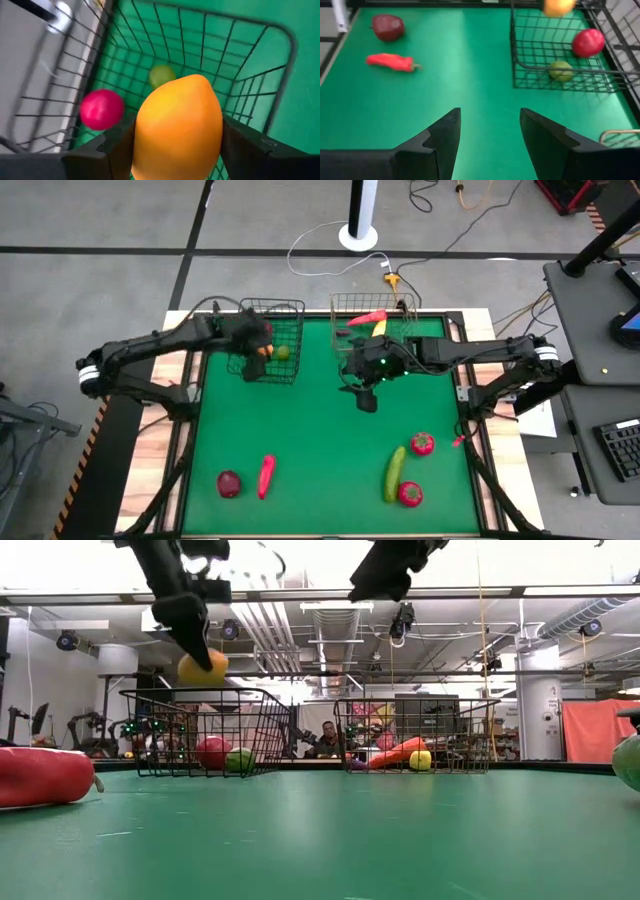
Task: Sort produce into baskets
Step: Put the lemon into the black wire basket, then put the top tomato into the black wire basket
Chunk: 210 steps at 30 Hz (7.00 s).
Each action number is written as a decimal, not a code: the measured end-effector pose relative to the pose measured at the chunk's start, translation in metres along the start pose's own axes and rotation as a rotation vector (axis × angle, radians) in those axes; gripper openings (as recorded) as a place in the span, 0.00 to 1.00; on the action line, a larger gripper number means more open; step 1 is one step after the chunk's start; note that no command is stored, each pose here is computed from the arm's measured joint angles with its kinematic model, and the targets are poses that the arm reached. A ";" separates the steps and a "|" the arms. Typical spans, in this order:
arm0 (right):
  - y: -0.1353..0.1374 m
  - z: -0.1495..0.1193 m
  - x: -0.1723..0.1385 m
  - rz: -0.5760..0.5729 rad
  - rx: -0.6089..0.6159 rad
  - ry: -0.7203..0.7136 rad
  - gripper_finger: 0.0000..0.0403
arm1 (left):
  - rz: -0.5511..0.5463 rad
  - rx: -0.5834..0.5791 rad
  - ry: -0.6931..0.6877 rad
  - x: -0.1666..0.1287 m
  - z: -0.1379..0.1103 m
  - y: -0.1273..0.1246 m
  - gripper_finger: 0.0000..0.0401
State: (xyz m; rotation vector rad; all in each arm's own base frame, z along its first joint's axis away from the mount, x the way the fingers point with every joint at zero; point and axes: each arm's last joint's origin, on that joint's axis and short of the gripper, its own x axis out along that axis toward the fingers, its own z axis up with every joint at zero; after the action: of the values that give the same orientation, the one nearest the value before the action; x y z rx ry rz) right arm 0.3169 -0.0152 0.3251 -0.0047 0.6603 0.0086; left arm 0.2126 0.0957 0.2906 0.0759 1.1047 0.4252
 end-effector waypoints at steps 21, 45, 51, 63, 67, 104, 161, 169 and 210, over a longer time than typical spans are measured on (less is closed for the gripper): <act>0.018 -0.002 -0.002 -0.028 -0.017 0.024 0.49 | -0.105 -0.216 0.327 0.064 0.020 0.056 0.56; 0.034 -0.005 -0.002 -0.012 -0.010 0.057 0.49 | -0.043 -0.244 0.316 0.061 0.022 0.054 0.69; 0.037 -0.013 -0.003 -0.014 0.066 0.138 0.49 | -0.063 -0.260 0.273 0.040 0.025 0.034 0.66; 0.069 -0.040 -0.013 -0.011 0.201 0.404 0.49 | -0.085 -0.235 -0.064 -0.032 0.015 -0.057 0.61; 0.075 -0.050 -0.018 -0.050 0.300 0.497 0.49 | -0.074 -0.214 -0.175 -0.050 0.007 -0.091 0.61; 0.123 -0.129 -0.048 -0.486 0.843 0.978 0.86 | 0.067 -0.132 -0.418 -0.086 -0.013 -0.158 0.61; 0.121 -0.194 -0.006 -0.461 0.940 0.964 0.76 | 0.091 -0.113 -0.412 -0.085 -0.015 -0.157 0.61; 0.117 -0.180 -0.017 -0.464 0.928 0.907 0.76 | 0.103 -0.111 -0.392 -0.075 -0.021 -0.159 0.61; -0.054 0.087 0.112 -0.310 0.119 0.069 0.77 | 0.069 -0.270 -0.501 -0.141 -0.037 -0.154 0.61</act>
State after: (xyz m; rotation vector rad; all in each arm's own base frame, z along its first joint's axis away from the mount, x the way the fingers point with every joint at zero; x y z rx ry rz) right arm 0.4592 -0.0675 0.3249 0.0078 0.7224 -0.3305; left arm 0.1723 -0.1030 0.3524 -0.0185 0.5473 0.5768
